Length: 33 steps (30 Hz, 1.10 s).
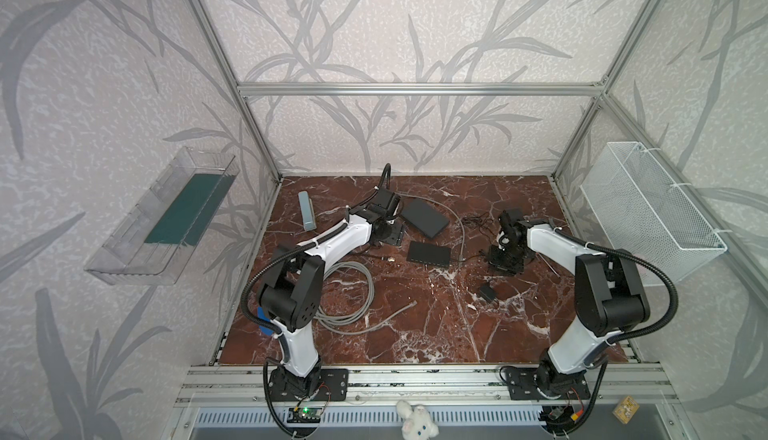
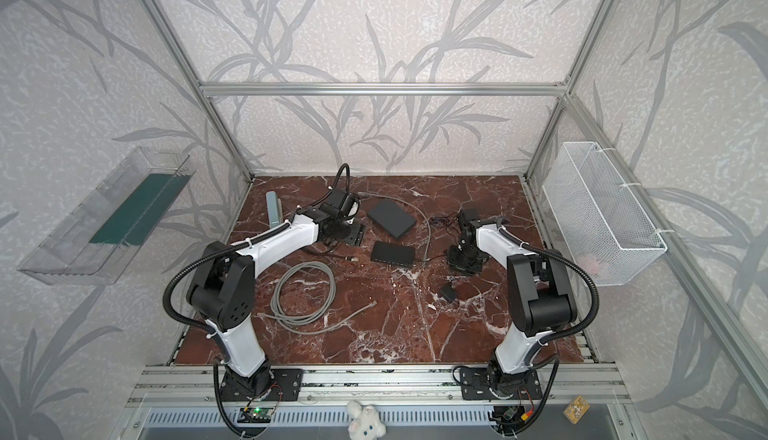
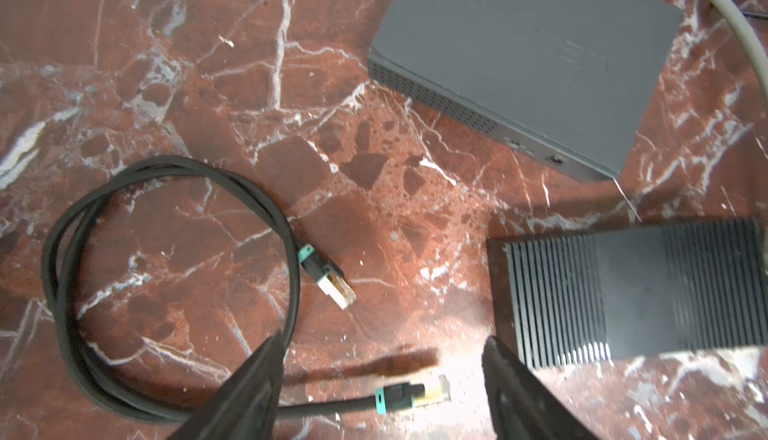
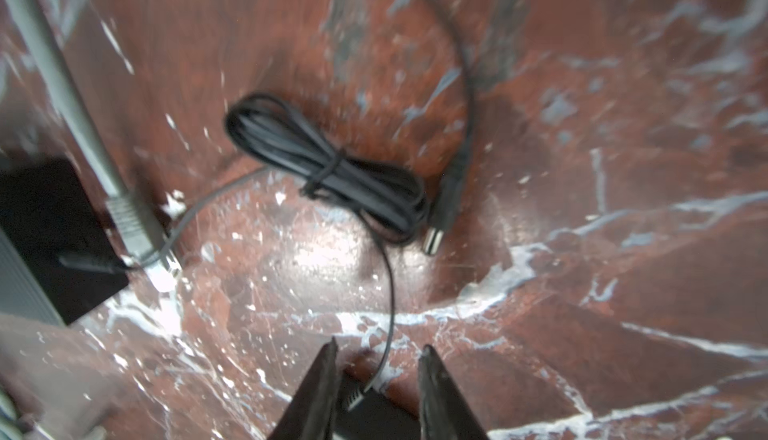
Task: Insert the plug into the switch port
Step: 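Grasp the grey ethernet cable near its plug with the left gripper while the right approaches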
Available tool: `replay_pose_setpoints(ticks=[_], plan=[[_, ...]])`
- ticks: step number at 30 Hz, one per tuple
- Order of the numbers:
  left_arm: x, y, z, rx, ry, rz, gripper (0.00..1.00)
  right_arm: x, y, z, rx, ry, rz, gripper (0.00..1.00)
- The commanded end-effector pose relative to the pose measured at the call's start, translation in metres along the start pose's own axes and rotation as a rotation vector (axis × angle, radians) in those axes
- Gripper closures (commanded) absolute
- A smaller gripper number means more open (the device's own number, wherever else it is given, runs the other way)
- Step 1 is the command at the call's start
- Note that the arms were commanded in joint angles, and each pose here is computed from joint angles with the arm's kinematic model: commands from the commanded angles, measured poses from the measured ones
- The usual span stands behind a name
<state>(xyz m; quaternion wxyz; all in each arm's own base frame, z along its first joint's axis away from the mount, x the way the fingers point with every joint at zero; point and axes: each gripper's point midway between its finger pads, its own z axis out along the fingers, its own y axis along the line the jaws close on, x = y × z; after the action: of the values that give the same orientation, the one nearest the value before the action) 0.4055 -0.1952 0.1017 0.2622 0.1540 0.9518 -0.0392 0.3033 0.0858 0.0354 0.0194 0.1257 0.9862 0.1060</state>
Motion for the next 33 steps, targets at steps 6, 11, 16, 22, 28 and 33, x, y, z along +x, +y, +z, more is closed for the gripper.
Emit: replay_pose_setpoints(ticks=[6, 11, 16, 22, 28, 33], plan=[[0.078, -0.045, -0.035, 0.3, 0.178, 0.169, 0.34, 0.024, 0.014, -0.055, -0.083, -0.026, -0.094, 0.46], [0.134, -0.069, -0.041, 0.384, 0.295, 0.215, 0.36, 0.009, 0.051, -0.067, -0.227, -0.125, -0.207, 0.42], [0.161, -0.083, -0.043, 0.395, 0.33, 0.26, 0.38, -0.001, 0.087, -0.052, -0.329, -0.167, -0.267, 0.43], [0.18, -0.098, -0.047, 0.41, 0.38, 0.306, 0.41, 0.0, 0.095, -0.027, -0.33, -0.109, -0.265, 0.45], [0.197, -0.103, -0.041, 0.391, 0.446, 0.329, 0.44, 0.001, 0.096, -0.027, -0.336, -0.093, -0.257, 0.45], [0.203, -0.105, -0.032, 0.355, 0.492, 0.329, 0.5, 0.009, 0.095, -0.029, -0.346, -0.067, -0.255, 0.47]])
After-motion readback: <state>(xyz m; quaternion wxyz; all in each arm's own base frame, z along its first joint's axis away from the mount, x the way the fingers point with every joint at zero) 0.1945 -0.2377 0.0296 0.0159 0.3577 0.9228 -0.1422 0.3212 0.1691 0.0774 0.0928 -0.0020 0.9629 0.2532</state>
